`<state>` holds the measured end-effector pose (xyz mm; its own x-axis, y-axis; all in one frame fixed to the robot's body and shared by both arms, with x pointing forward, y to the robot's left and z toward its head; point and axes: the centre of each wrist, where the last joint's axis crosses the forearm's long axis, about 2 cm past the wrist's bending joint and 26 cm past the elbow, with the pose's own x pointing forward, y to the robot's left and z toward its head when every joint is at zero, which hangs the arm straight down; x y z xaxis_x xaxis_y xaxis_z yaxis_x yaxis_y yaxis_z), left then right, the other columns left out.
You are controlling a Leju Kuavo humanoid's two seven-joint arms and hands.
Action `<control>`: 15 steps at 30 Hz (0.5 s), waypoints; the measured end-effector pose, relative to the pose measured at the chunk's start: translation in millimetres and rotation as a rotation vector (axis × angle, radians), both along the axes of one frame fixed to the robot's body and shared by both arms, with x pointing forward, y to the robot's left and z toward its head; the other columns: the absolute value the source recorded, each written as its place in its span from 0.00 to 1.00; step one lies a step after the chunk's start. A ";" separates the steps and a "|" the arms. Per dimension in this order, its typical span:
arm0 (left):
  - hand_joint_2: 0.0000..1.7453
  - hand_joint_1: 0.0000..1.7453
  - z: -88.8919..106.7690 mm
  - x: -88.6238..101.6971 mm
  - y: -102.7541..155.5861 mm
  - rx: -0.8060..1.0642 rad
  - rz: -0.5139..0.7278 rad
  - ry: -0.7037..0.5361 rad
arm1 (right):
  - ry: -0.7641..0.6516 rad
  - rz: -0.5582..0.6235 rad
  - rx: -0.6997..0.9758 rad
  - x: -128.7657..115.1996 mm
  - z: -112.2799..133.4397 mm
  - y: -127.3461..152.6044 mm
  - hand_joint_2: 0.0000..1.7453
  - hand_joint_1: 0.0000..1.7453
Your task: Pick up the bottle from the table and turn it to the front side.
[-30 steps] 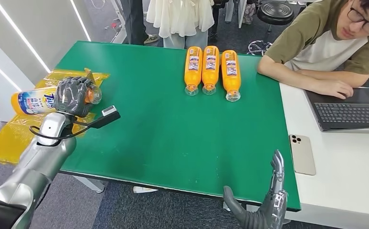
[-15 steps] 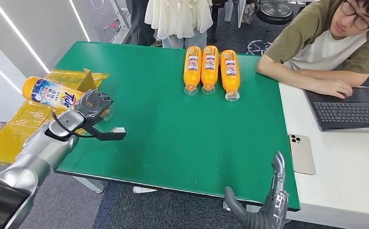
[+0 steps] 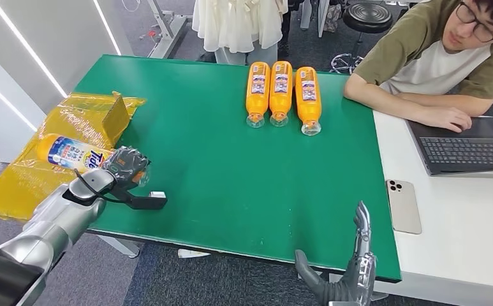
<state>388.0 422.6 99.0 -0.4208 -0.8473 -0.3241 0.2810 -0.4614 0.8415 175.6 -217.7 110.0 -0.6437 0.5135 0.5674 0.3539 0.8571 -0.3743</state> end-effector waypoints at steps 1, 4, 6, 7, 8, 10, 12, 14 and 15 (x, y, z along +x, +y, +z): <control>1.00 1.00 -4.5 -3.6 -0.2 -0.011 0.005 0.011 | 0.002 0.002 0.000 -0.1 -0.6 -0.4 1.00 0.00; 1.00 1.00 -13.3 -10.4 -1.1 -0.030 0.014 0.031 | 0.005 0.004 -0.005 -0.2 -1.9 -1.5 1.00 0.00; 1.00 1.00 -14.3 -11.2 -1.1 -0.035 0.018 0.033 | 0.006 0.005 -0.007 -0.2 -2.4 -1.9 1.00 0.00; 1.00 1.00 -14.4 -11.4 -1.0 -0.037 0.020 0.034 | 0.007 0.006 -0.008 -0.2 -2.6 -2.1 1.00 0.00; 1.00 1.00 -14.6 -11.5 -1.1 -0.038 0.021 0.034 | 0.008 0.006 -0.010 -0.2 -2.9 -2.3 1.00 0.00; 1.00 1.00 -14.9 -11.5 -1.4 -0.040 0.023 0.035 | 0.009 0.007 -0.012 -0.3 -3.3 -2.7 1.00 0.00; 1.00 1.00 -15.1 -11.6 -1.8 -0.042 0.024 0.035 | 0.009 0.007 -0.013 -0.3 -3.4 -3.0 1.00 0.00; 1.00 1.00 -15.2 -11.6 -2.0 -0.043 0.025 0.035 | 0.009 0.007 -0.014 -0.3 -3.5 -3.1 1.00 0.00; 1.00 1.00 -15.3 -11.6 -2.0 -0.044 0.025 0.035 | 0.009 0.008 -0.014 -0.3 -3.5 -3.2 1.00 0.00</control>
<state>376.4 420.6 83.7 -0.4095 -0.8710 -0.2715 0.3221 -0.4165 0.8502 175.3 -220.9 106.5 -0.6426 0.5165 0.5659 0.3441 0.8545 -0.3892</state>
